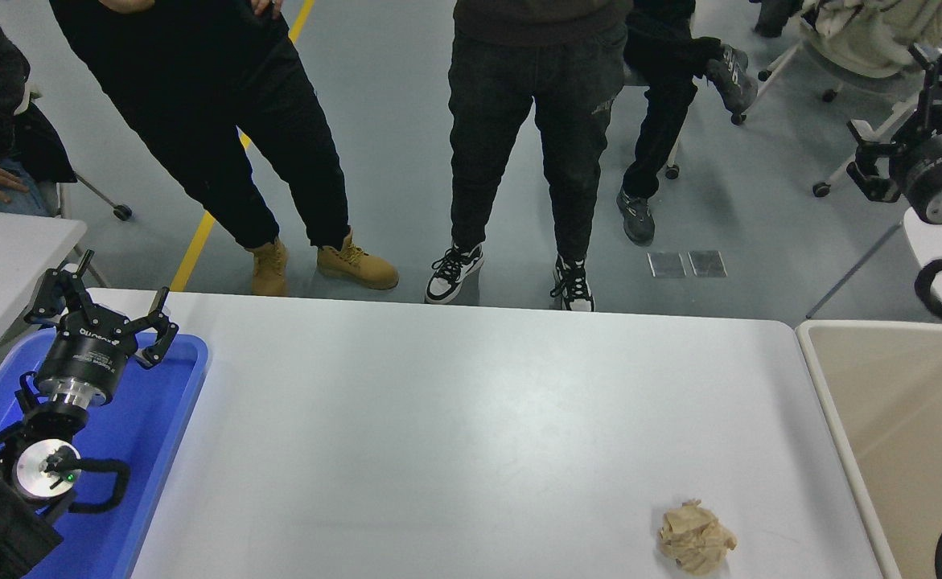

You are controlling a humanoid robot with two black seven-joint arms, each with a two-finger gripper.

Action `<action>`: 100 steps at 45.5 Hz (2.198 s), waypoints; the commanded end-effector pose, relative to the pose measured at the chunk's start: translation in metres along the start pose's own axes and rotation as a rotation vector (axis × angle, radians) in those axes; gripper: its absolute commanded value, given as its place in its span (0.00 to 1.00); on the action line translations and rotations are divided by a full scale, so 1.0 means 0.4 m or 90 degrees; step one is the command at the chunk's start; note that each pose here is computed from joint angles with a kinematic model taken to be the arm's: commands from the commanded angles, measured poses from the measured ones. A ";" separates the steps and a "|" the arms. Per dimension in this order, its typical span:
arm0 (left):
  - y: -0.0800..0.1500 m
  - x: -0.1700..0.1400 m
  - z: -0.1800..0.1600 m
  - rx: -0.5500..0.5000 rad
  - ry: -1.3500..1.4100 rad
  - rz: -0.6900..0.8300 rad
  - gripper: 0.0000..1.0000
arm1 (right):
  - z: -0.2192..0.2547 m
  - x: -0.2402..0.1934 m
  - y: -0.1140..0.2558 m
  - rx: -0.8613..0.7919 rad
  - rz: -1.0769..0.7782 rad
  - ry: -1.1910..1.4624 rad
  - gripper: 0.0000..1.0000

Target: Clean the table surface

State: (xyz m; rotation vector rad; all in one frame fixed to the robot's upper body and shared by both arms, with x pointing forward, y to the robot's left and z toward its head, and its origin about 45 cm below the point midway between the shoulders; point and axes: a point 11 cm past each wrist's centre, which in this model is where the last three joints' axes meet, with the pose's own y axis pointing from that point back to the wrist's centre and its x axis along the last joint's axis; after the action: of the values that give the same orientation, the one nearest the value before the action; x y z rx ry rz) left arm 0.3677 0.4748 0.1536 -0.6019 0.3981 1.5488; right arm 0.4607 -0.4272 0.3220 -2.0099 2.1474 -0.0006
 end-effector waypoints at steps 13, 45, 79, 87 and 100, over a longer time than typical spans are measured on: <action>0.000 0.000 0.000 0.000 0.000 0.000 1.00 | 0.214 -0.004 0.140 0.020 0.045 -0.099 0.98; 0.000 0.000 0.000 0.000 0.000 0.000 1.00 | 0.342 -0.013 0.233 -0.025 0.065 -0.130 0.99; 0.000 0.000 0.000 0.000 0.000 0.000 1.00 | 0.303 0.046 0.208 -0.142 -0.092 0.170 0.98; 0.000 0.000 0.000 0.000 0.000 0.000 1.00 | 0.287 0.030 0.197 -0.187 -0.203 0.305 0.98; 0.000 0.000 0.000 0.000 0.000 0.000 1.00 | 0.215 0.038 0.174 -0.276 -0.418 0.588 0.98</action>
State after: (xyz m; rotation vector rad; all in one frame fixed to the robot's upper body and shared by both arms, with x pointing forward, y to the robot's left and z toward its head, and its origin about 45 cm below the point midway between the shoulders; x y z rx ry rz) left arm 0.3677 0.4748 0.1536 -0.6018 0.3981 1.5488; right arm 0.4050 -0.4112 0.2055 -2.9136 2.0622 -0.3936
